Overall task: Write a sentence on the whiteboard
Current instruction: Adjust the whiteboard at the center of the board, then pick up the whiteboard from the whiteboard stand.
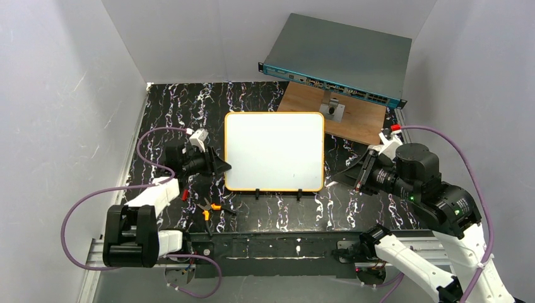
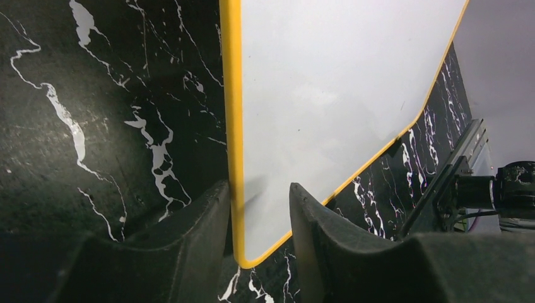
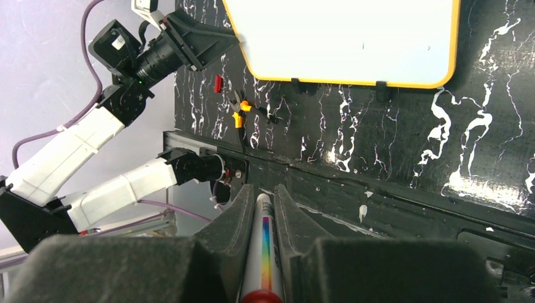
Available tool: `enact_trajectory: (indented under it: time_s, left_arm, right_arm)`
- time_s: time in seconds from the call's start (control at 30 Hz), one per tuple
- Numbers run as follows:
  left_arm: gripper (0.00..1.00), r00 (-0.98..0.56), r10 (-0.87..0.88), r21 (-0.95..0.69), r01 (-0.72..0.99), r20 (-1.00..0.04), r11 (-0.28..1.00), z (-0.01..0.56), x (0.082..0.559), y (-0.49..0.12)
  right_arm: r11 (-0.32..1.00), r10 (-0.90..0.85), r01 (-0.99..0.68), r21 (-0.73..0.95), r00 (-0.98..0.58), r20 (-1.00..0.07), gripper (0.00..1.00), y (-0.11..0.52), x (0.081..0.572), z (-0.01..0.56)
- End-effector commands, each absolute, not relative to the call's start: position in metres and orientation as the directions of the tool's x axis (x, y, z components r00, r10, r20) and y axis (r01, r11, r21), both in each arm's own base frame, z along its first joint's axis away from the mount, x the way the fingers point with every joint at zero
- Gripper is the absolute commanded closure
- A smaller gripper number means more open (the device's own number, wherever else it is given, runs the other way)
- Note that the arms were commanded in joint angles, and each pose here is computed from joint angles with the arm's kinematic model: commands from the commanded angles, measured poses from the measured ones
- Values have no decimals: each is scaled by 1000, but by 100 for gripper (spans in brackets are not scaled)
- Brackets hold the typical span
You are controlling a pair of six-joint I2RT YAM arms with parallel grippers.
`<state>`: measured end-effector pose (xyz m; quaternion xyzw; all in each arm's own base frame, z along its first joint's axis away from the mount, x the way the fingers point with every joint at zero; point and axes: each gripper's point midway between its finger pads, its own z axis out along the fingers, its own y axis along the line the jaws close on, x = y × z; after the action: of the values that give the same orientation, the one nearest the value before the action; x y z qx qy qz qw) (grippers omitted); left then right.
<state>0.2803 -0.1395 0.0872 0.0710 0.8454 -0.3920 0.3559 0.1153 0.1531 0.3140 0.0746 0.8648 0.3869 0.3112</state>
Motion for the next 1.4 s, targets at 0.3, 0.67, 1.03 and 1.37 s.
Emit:
enact_trajectory:
  time_s: [0.3, 0.67, 1.03, 1.37]
  left_arm:
    - [70, -688, -187, -584, 404, -702, 704, 102, 251, -143]
    - [70, -686, -222, -584, 354, -693, 730, 97, 222, -155]
    - [35, -533, 165, -266, 638, -830, 723, 269, 350, -177]
    - [26, -615, 228, -336, 660, -754, 672, 232, 425, -207]
  right_arm:
    - [670, 355, -162, 725, -788, -504, 99, 157, 115, 315]
    - [672, 377, -150, 725, -774, -509, 99, 152, 115, 314]
    - [678, 401, -132, 723, -758, -514, 99, 147, 116, 313]
    - [679, 431, -141, 720, -718, -547, 99, 138, 114, 324]
